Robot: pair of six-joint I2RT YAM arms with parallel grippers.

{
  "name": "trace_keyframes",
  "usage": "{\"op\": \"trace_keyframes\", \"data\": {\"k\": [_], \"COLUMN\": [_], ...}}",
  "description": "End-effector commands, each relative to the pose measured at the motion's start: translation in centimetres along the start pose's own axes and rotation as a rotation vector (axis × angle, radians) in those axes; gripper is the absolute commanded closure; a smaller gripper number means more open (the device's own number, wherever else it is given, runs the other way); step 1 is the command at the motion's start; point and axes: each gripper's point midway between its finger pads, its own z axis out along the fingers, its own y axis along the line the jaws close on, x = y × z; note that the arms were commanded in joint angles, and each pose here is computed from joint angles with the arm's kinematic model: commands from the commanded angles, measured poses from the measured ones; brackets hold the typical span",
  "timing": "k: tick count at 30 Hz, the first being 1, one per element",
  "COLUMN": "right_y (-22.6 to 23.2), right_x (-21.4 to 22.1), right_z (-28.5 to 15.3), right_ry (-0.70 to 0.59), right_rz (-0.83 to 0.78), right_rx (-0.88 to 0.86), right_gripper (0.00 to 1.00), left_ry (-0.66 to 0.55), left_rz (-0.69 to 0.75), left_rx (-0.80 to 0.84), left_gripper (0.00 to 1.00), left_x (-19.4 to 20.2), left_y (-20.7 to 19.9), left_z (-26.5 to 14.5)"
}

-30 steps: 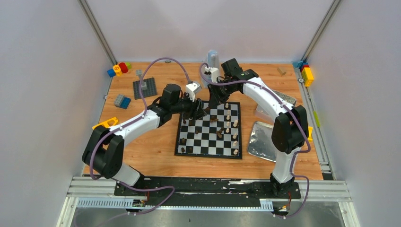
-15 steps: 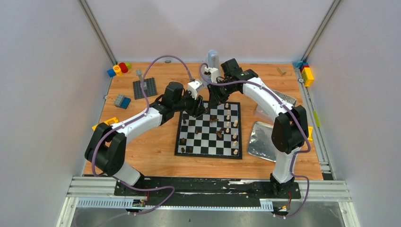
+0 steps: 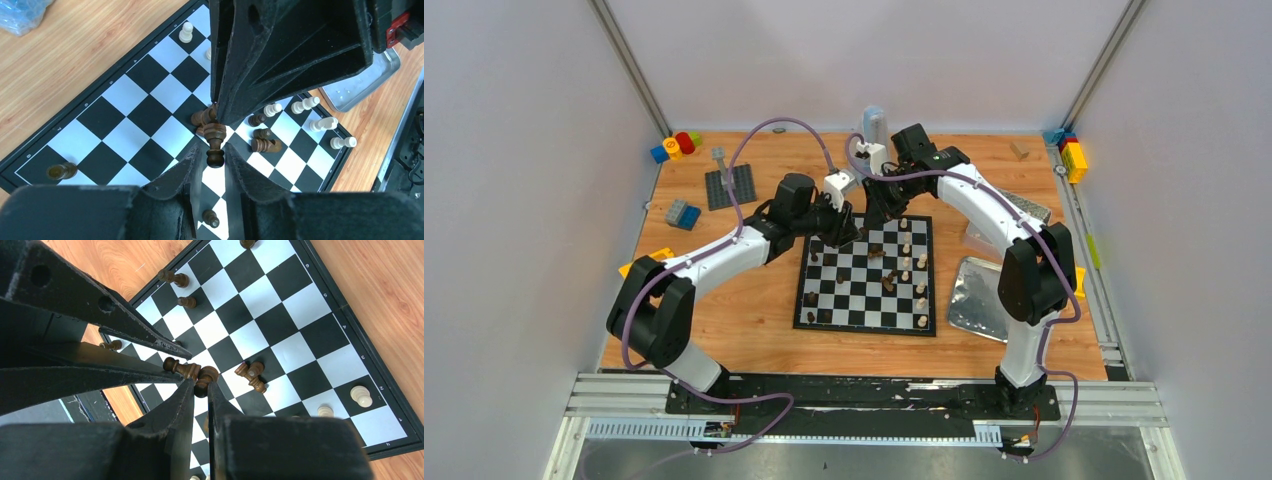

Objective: Set up the chess pieces on the board
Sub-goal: Place the chess piece on the chessboard.

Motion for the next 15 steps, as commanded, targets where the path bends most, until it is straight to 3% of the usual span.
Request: {"op": "trace_keyframes", "data": {"k": [1,9,15], "right_y": [0.6,-0.6,-2.5], "right_x": [-1.6,-1.4,-1.0], "right_z": [-0.8,-1.7,-3.8], "right_ry": [-0.044,-0.053,-0.085], "right_rz": [-0.024,-0.02,0.004], "right_rx": [-0.009,0.034,0.075], "right_gripper": [1.0,1.0,1.0], "left_ry": [-0.051,-0.019,0.078], "left_rz": [0.051,0.102,0.211], "left_rx": [0.032,0.025,-0.017], "left_gripper": [0.71,0.94,0.98], "left_x": [-2.6,-2.3,-1.1], "left_y": [-0.9,-0.9,-0.2], "left_z": [-0.2,-1.1,-2.7]}}
